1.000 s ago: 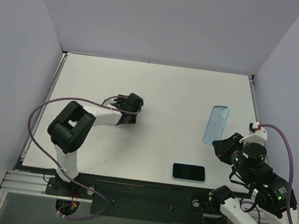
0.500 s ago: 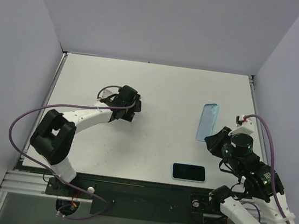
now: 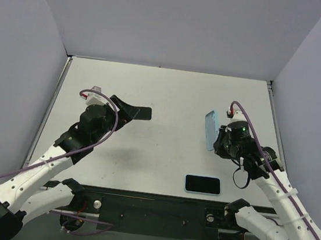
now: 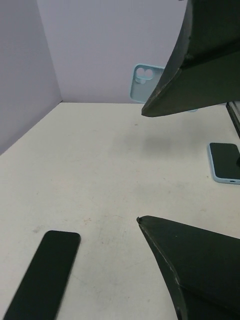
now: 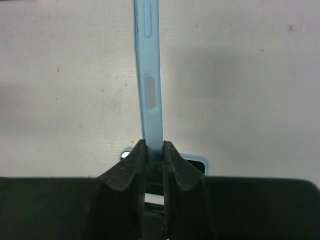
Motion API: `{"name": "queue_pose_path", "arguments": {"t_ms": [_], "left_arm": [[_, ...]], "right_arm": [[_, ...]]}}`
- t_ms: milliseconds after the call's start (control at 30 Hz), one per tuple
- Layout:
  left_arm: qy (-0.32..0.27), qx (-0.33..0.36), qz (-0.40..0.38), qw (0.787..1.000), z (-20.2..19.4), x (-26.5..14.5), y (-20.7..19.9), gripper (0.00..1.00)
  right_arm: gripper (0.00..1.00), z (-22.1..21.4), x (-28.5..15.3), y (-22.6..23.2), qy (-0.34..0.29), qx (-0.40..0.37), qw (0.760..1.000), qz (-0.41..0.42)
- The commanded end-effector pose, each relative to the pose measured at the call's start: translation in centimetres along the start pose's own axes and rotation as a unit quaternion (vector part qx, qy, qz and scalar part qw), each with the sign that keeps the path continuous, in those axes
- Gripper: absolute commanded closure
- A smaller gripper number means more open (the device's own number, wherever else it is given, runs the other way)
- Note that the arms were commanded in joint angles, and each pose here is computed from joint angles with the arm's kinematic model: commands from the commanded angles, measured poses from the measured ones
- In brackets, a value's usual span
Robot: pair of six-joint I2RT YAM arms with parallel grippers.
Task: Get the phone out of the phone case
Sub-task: Place the phone case at the center of the board.
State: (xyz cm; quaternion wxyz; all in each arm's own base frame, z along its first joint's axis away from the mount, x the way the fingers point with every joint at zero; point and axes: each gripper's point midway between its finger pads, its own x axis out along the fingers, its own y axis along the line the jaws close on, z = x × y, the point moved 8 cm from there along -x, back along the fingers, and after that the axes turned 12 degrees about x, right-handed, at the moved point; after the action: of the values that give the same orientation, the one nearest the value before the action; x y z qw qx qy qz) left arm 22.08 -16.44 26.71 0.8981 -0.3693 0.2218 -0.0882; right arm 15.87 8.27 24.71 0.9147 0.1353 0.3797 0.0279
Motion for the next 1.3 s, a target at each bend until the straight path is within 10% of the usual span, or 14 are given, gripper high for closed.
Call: {"name": "queue_pose_path", "arguments": {"t_ms": [0,167,367,567,933,1267], "left_arm": [[-0.034,0.123,-0.047,0.991,2.2,-2.6,-1.0,0.09],[-0.005,0.164,-0.052,0.985,2.7,-4.1,-1.5,0.10],[-0.006,0.161,-0.056,0.985,2.7,-5.2,-1.3,0.10],[-0.012,0.151,-0.063,0.986,2.7,-6.5,-0.9,0.10],[-0.041,0.177,-0.052,0.982,4.6,-8.8,-1.4,0.10],[-0.043,0.178,-0.052,0.982,4.7,-9.3,-1.3,0.10]], "right_arm": [[1.00,2.6,0.6,1.9,-0.026,0.028,0.999,0.032],[1.00,4.1,4.7,3.5,-0.058,0.228,0.971,0.034],[1.00,5.6,10.8,1.9,-0.276,0.527,0.800,0.074],[1.00,6.5,15.1,0.5,-0.392,0.580,0.714,-0.005],[1.00,4.5,23.3,3.2,-0.398,0.671,0.626,0.003],[0.87,3.4,24.6,4.4,-0.380,0.673,0.634,-0.031]]}}
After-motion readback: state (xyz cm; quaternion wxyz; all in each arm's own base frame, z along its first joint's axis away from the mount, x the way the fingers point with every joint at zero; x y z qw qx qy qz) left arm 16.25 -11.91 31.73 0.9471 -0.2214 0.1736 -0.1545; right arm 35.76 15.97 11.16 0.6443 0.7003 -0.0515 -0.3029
